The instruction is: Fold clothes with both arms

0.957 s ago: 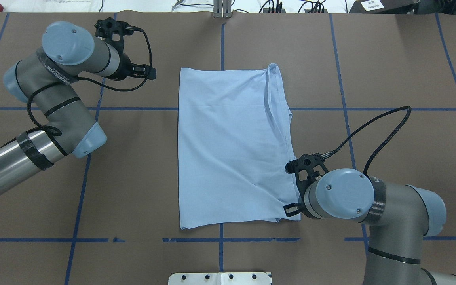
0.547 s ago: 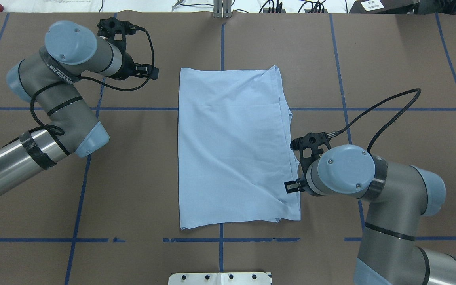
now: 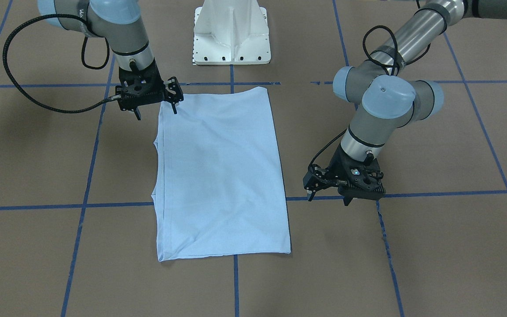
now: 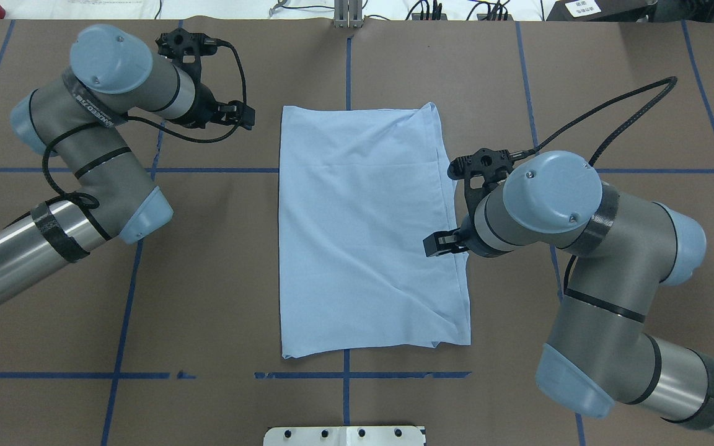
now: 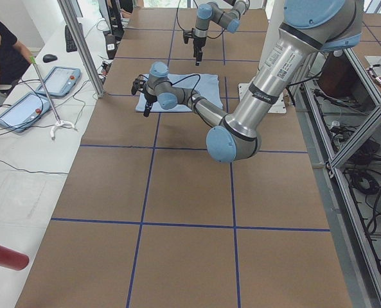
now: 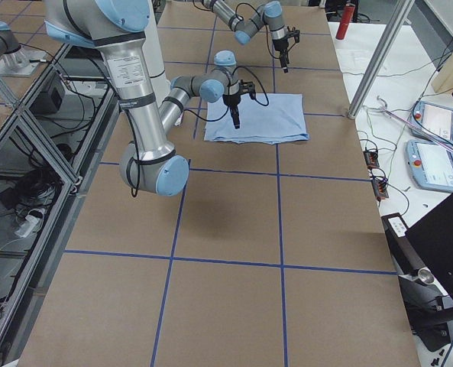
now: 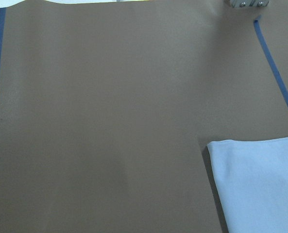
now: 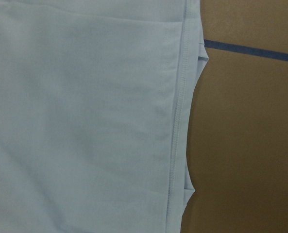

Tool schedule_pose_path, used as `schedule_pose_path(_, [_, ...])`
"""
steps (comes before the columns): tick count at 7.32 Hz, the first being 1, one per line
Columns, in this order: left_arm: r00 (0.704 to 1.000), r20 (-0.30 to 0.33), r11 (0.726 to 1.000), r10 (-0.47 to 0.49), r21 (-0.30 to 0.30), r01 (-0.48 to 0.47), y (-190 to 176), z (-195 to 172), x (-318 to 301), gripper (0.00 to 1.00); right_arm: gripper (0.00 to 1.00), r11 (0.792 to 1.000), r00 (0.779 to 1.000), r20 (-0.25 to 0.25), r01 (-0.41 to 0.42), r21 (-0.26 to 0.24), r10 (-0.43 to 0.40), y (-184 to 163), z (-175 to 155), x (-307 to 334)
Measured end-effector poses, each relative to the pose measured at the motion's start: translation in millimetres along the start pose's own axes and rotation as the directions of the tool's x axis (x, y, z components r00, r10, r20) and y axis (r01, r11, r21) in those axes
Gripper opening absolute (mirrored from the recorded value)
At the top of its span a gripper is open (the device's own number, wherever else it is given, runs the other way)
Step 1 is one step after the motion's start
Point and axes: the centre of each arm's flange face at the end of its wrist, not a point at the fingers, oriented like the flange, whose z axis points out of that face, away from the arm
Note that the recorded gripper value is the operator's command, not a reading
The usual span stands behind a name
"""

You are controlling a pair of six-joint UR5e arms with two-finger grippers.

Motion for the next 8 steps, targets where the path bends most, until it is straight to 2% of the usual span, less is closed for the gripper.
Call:
schedule_pose_path(1, [0.994,-0.043,0.994,-0.1,-0.046,0.098,15.5,-11.9,6.1,1.0,1.0,0.999,0.999,0.041,-0.027,-0.035,0.028,2.2,-10.2,-3.5])
schedule_pose_path(2, [0.974,-0.073,0.974,-0.216,-0.091,0.209,42.8,-23.8,18.6,1.0,1.0,0.996,0.996,0.064,-0.061,-0.057,0.065,4.3,-16.8,-5.4])
schedule_pose_path(3, [0.941,-0.083,0.938,-0.329,-0.143,0.316,82.0,-34.3,35.0,1.0,1.0,0.991,0.99,0.074,-0.111,-0.071,0.116,5.7,-20.8,-7.2])
schedule_pose_path(4, [0.903,-0.064,0.894,-0.425,-0.185,0.408,122.3,-41.2,55.8,1.0,1.0,0.985,0.984,0.077,-0.153,-0.078,0.159,6.4,-22.5,-8.4])
schedule_pose_path(5, [0.864,-0.013,0.847,-0.503,-0.205,0.49,166.1,-42.6,82.3,0.99,1.0,0.982,0.98,0.084,-0.172,-0.079,0.179,6.6,-23.5,-9.3])
schedule_pose_path(6, [0.833,0.054,0.812,-0.55,-0.198,0.549,212.0,-39.2,108.4,0.99,1.0,0.981,0.978,0.095,-0.178,-0.076,0.185,6.5,-24.6,-10.2])
schedule_pose_path(7, [0.818,0.112,0.797,-0.564,-0.184,0.575,251.8,-30.4,124.9,0.98,1.0,0.981,0.977,0.1,-0.18,-0.075,0.187,6.4,-25.0,-10.6])
schedule_pose_path(8, [0.816,0.153,0.798,-0.557,-0.17,0.577,282.0,-17.8,133.1,0.98,1.0,0.98,0.977,0.101,-0.182,-0.074,0.189,6.1,-24.7,-10.6])
